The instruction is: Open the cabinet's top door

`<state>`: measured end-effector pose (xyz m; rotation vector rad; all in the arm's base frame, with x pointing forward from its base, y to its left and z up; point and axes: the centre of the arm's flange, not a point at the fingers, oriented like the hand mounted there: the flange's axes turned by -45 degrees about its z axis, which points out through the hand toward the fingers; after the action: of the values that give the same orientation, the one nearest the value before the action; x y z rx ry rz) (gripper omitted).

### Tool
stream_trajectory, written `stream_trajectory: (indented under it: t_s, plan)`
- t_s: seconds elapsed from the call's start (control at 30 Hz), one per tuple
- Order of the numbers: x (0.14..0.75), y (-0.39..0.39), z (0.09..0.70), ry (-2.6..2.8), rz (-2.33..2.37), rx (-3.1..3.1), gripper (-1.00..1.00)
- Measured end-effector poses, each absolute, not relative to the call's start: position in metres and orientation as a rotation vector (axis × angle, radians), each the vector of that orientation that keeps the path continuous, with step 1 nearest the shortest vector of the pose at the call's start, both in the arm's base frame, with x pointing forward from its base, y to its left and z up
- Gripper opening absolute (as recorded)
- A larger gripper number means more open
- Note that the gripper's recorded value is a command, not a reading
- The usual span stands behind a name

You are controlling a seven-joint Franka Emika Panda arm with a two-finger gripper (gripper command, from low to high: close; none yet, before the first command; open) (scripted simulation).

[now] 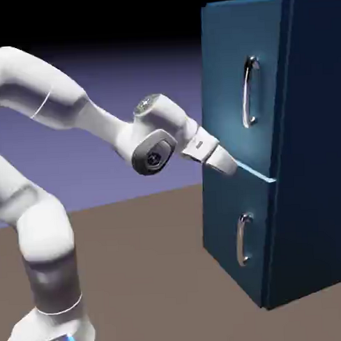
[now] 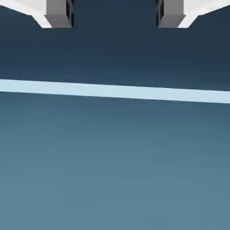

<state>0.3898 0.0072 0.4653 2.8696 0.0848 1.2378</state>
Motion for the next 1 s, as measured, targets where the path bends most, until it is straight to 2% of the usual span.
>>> stream_trajectory:
  t_s: [0.5, 1.0]
  plan:
    - [0.380, 0.029, 0.540, 0.112, 1.541, 2.698, 0.00]
    - [0.354, 0.025, 0.585, 0.117, 1.832, 2.524, 0.00]
